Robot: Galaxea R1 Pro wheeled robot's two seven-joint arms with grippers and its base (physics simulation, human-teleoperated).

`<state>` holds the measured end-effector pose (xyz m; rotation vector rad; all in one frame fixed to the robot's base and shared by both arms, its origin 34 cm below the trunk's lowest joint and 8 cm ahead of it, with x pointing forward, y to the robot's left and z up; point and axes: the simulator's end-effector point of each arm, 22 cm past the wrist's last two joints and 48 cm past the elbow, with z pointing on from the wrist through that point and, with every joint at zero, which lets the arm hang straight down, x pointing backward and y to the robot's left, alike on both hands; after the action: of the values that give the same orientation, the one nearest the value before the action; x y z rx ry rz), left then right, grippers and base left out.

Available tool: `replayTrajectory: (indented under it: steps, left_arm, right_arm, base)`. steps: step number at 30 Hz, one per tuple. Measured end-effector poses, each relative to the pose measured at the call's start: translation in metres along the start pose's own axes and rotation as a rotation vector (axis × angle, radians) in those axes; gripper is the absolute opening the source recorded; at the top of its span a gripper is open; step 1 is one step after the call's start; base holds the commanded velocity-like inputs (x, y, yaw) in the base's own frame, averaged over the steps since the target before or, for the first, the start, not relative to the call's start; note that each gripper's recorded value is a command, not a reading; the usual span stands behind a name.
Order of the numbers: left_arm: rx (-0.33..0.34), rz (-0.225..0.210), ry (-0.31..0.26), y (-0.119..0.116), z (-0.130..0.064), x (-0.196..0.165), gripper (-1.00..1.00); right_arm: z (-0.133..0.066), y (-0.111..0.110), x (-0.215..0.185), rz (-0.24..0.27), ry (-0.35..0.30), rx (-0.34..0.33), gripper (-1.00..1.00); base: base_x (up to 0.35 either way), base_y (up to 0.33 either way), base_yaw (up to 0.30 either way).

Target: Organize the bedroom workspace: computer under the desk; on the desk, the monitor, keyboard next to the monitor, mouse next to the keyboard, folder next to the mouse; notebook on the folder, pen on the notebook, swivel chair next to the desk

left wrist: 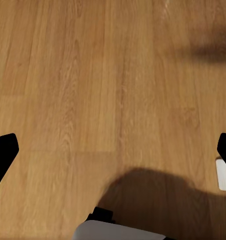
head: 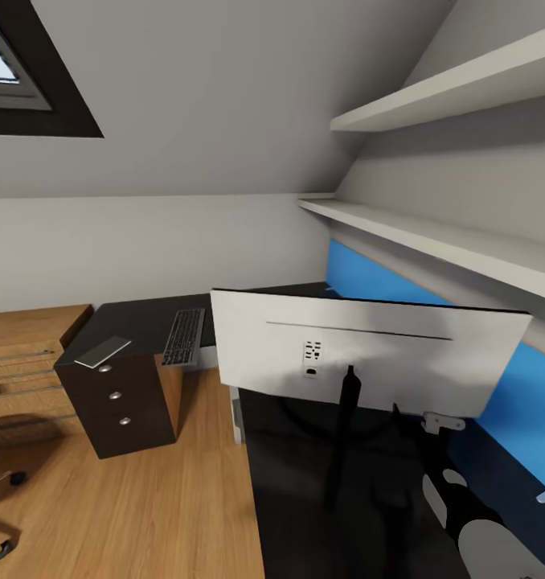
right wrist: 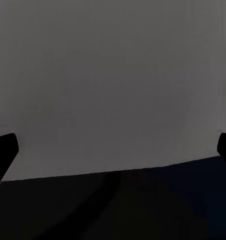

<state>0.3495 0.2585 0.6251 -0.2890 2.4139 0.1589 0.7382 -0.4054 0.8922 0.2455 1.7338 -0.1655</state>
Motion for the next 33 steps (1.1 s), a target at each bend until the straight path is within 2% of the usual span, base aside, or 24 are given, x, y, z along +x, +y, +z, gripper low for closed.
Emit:
replayTrajectory:
  steps: [26, 33]
  left_arm:
    - [0.002, 0.003, 0.004, 0.0, 0.0, 0.002, 1.0]
    - [0.003, 0.006, 0.007, 0.0, 0.0, 0.002, 1.0]
  right_arm:
    - [-0.001, 0.007, 0.003, -0.001, 0.004, -0.01, 1.0]
    - [-0.003, 0.018, 0.009, 0.009, 0.017, -0.022, 1.0]
  base:
    - [-0.311, 0.0, 0.0]
    - [-0.331, 0.0, 0.0]
